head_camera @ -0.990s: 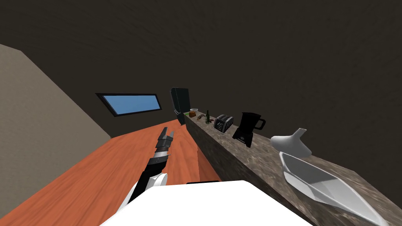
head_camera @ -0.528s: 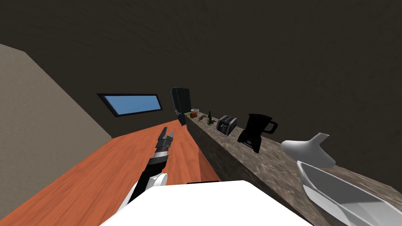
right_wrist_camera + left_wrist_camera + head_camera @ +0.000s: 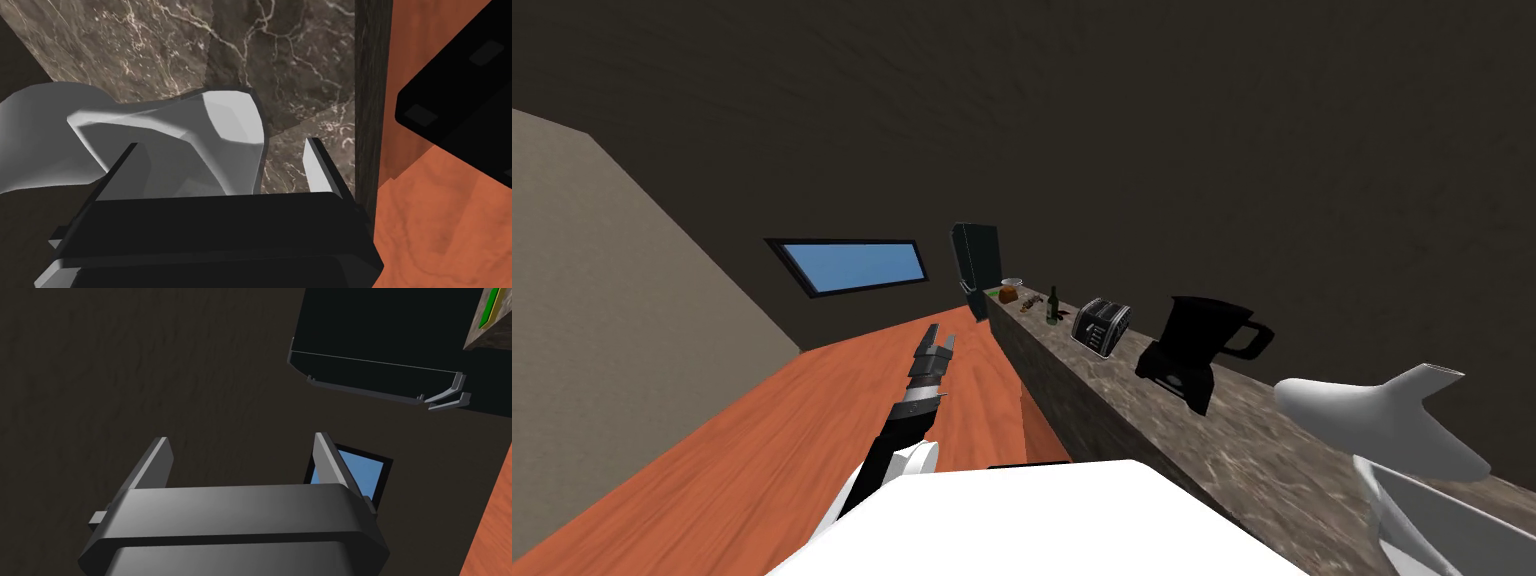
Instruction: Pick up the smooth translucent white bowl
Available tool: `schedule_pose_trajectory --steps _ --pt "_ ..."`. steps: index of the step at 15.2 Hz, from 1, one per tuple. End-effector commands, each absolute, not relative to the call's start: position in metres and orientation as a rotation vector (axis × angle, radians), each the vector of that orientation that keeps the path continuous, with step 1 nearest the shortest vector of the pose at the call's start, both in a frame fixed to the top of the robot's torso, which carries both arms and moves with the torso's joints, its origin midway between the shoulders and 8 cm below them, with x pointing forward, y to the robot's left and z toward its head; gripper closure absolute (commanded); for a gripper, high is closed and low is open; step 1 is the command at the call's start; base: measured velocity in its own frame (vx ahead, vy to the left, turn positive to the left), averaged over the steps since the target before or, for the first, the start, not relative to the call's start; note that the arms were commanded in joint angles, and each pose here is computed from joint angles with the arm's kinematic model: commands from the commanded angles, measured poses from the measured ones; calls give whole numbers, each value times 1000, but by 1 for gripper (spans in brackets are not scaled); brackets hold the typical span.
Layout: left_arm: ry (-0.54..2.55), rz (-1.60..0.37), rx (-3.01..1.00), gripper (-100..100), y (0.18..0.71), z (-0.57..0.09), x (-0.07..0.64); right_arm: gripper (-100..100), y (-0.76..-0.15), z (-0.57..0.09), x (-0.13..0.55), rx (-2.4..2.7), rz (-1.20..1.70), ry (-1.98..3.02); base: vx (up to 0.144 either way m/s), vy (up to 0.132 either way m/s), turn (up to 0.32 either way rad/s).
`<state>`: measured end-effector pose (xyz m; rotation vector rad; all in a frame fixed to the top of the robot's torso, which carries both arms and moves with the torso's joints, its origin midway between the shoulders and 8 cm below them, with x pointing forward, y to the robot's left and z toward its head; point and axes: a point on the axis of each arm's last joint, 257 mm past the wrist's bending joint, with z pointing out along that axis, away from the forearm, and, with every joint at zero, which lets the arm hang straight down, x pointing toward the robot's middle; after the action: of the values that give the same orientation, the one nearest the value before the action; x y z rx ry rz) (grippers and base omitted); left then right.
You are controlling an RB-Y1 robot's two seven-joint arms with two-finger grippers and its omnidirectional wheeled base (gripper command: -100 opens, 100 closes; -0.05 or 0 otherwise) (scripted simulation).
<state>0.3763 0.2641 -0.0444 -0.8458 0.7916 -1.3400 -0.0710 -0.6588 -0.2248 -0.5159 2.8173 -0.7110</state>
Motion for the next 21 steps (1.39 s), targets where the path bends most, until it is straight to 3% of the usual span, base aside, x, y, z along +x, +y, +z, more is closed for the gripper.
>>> schedule_pose_trajectory --steps 1,7,15,16,21 --pt "792 -1340 -846 0 264 -44 376 -100 -659 -225 -78 -631 -697 2857 136 46 64" --pt "792 -1340 -846 0 264 -44 376 -100 -652 -231 -87 -783 -642 2903 130 47 44" --pt "792 -1340 -846 0 264 -44 376 -100 -653 -252 -85 -782 -636 2892 -11 -20 -1" --pt "792 -1340 -846 0 264 -44 376 100 -653 -253 -85 -782 -636 2892 -3 -5 1" --pt "792 -1340 -846 0 264 -44 376 100 -653 -245 -86 -785 -637 2897 1 3 0"
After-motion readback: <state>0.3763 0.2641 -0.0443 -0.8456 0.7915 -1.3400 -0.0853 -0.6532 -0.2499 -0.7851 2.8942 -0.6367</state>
